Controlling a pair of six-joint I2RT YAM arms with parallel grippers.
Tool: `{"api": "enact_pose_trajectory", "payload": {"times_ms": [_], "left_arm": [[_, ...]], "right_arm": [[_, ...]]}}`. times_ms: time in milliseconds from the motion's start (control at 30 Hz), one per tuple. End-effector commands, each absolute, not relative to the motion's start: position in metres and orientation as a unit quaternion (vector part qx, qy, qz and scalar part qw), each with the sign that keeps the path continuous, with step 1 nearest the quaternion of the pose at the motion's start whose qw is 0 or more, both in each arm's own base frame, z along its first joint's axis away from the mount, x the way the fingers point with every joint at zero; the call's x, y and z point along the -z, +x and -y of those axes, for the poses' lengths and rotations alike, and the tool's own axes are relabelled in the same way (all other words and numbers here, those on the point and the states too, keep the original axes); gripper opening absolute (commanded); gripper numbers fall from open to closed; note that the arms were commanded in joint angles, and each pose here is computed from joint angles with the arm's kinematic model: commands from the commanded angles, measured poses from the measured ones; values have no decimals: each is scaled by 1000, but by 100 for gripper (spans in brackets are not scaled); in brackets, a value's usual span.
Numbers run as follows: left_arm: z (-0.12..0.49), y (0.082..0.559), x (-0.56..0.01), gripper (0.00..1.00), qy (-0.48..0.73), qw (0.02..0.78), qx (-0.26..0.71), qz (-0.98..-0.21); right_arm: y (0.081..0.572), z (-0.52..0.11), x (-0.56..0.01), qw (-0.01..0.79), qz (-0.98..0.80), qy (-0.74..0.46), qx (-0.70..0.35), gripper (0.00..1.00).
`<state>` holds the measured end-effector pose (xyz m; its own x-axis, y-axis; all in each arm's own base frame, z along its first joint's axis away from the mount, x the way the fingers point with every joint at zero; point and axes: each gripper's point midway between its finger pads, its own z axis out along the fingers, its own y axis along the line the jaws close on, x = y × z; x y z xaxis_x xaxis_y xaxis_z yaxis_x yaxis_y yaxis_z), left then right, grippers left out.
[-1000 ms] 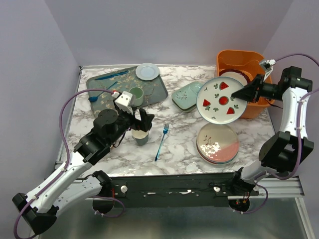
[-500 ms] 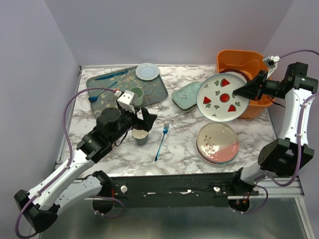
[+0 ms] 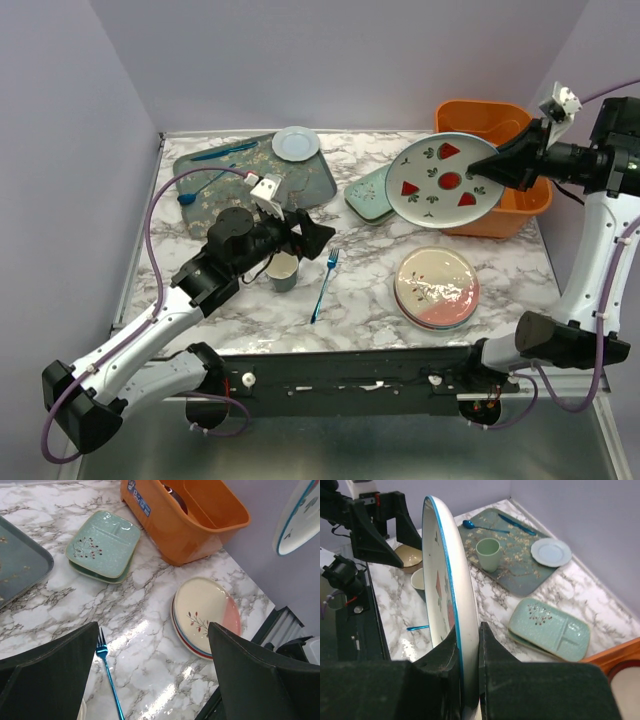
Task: Place the mixed dishes into the plastic bin
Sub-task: Place the plate in the plastic bin.
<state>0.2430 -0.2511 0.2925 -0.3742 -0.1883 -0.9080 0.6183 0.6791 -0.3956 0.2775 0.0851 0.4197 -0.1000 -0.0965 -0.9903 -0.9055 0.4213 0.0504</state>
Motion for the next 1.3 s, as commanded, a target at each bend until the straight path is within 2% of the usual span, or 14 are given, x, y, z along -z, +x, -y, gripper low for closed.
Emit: {"api": "enact_pose_trajectory", "payload": {"times_ms": [0, 233, 267, 300, 333, 367, 400, 533, 767, 900, 1267], "left_arm": [[260, 238, -324, 99, 138, 555, 425, -702], [280, 217, -343, 99, 187, 547, 479, -660], [282, 213, -344, 99, 200, 548, 481, -654], [283, 208, -349, 99, 215, 552, 488, -641], [283, 205, -351, 99, 220, 556, 488, -636], [281, 204, -350, 99, 227, 561, 483, -633], [280, 204, -352, 99, 227, 565, 481, -630], [266, 201, -357, 99, 219, 589, 466, -623], [241, 207, -350, 99, 191, 616, 416, -641], [234, 208, -338, 99, 185, 618, 399, -652], [219, 209, -309, 99, 215, 616, 337, -679]], "right_arm": [[221, -118, -491, 527, -543, -359, -546, 0], [217, -135, -496, 515, -559, -410, -505, 0], [223, -137, -487, 494, -601, -388, -494, 1], [215, -140, -508, 554, -567, -440, -421, 1], [234, -137, -475, 541, -598, -404, -433, 0], [237, -138, -480, 550, -618, -356, -436, 0], [227, -138, -500, 612, -571, -394, -380, 0], [226, -135, -509, 634, -572, -385, -350, 0], [282, -92, -501, 718, -609, -242, -234, 0], [312, -71, -488, 736, -621, -155, -221, 0], [400, -2, -432, 723, -652, 114, -197, 0]]}}
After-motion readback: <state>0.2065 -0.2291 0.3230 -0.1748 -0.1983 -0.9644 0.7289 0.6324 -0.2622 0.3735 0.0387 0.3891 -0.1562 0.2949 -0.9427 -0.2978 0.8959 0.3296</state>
